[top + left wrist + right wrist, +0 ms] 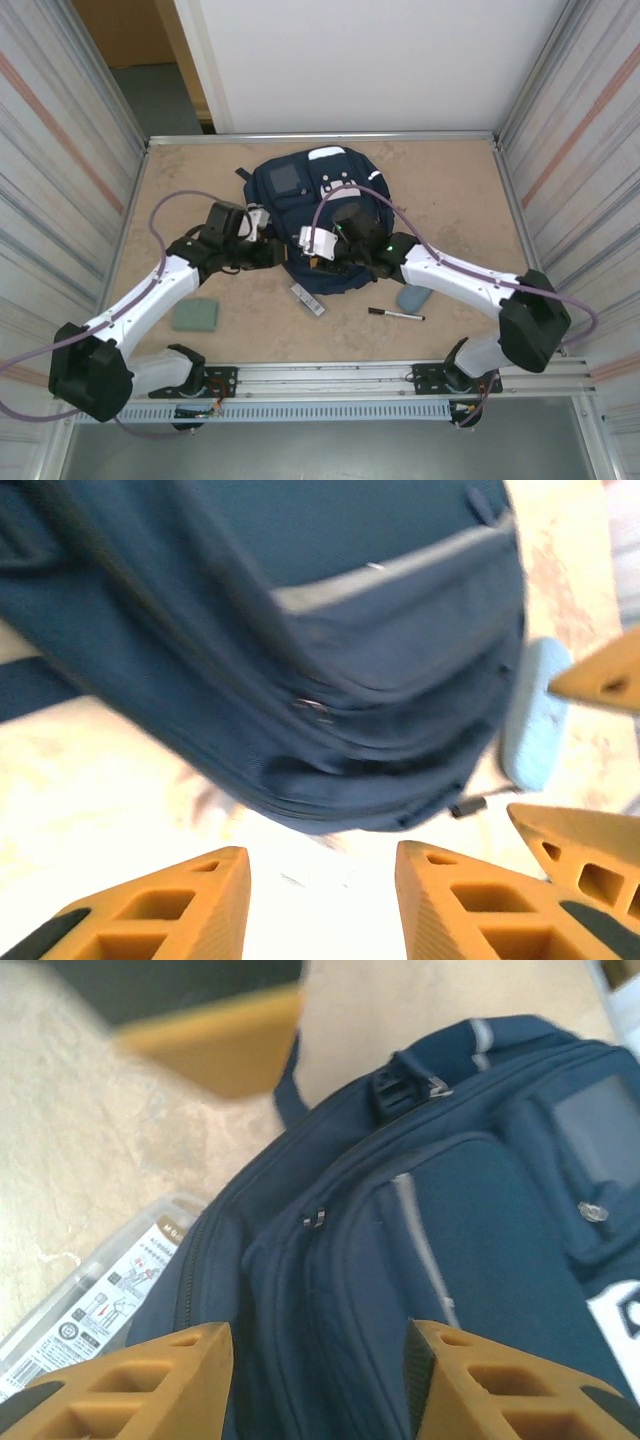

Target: Pack the student bag

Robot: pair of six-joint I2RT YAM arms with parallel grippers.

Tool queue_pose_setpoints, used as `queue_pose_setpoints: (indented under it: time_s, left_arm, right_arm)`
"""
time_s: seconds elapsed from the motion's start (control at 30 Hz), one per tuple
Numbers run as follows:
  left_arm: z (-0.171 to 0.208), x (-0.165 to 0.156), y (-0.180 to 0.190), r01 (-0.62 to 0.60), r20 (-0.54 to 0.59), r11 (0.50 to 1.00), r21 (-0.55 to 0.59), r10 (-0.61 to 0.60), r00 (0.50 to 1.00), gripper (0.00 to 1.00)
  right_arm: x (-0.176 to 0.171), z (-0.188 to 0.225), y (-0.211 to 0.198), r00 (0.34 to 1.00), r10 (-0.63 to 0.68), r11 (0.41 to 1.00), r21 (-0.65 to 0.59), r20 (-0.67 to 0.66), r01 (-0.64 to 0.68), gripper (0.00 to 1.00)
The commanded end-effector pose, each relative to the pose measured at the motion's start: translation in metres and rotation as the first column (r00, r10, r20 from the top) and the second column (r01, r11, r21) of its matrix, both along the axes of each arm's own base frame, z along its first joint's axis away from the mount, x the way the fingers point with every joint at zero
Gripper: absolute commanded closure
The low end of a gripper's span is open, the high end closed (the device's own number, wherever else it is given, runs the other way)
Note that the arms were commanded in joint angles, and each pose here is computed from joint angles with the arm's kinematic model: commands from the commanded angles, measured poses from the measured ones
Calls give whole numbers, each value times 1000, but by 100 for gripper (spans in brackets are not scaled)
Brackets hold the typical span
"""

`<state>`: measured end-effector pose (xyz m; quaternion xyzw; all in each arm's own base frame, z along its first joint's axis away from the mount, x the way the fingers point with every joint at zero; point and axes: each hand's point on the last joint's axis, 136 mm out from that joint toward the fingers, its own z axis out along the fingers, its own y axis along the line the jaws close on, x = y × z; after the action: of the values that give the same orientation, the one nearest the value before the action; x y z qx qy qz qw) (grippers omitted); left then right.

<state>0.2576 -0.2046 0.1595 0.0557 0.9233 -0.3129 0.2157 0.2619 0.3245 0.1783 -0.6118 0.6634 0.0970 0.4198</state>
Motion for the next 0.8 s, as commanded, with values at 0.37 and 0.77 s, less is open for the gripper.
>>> queue_pose_setpoints:
  time_s: [0.37, 0.77]
  left_arm:
    - [-20, 33, -48, -24, -114, 999, 37, 28, 993, 51]
    - [-64, 84, -43, -170, -165, 981, 95, 184, 969, 50]
  right_arm:
    - [79, 41, -152, 542, -731, 490, 234, -415, 840, 1]
    - [82, 32, -182, 449, -761, 370, 255, -468, 893, 1]
